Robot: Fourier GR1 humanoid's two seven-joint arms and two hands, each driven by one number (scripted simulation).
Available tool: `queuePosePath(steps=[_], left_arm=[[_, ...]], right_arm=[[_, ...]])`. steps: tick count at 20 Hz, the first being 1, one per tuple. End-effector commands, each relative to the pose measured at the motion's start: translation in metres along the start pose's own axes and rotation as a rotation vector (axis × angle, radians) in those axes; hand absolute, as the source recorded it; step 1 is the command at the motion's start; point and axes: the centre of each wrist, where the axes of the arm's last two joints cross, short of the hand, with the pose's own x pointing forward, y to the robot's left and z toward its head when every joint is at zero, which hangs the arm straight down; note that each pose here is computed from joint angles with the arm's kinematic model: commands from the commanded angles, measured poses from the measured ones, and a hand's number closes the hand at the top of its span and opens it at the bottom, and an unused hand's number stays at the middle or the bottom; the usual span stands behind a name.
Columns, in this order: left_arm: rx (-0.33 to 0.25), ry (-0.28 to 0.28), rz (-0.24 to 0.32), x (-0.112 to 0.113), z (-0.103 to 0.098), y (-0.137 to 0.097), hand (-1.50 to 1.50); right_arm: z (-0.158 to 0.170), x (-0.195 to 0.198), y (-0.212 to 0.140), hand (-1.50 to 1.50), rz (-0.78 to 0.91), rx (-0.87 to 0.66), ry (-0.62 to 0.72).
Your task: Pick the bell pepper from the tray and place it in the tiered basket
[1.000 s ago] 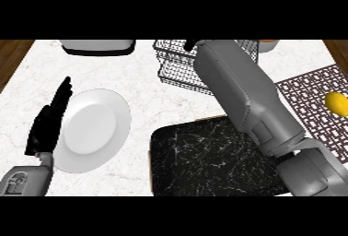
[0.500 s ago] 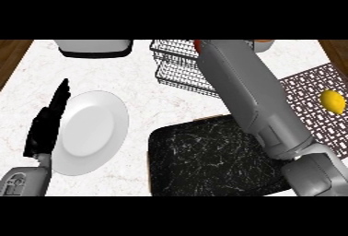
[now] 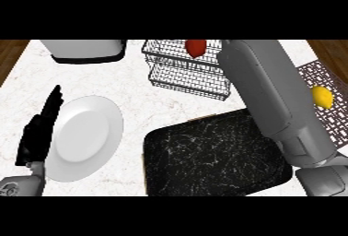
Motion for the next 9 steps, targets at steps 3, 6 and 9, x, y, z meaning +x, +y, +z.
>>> queuePosePath(steps=[3, 6, 9], left_arm=[[0.035, 0.029, -0.007, -0.005, 0.002, 0.009, 0.0], [0.047, 0.035, -0.014, -0.012, 0.006, 0.015, 0.0], [0.065, 0.033, -0.002, -0.018, 0.01, 0.017, 0.0]], right_arm=[[-0.002, -0.029, -0.044, -1.5, -0.083, 0.034, 0.12], [0.014, -0.061, -0.055, -1.5, -0.099, 0.039, 0.085], [0.027, -0.099, -0.076, -1.5, -0.167, 0.038, 0.055]])
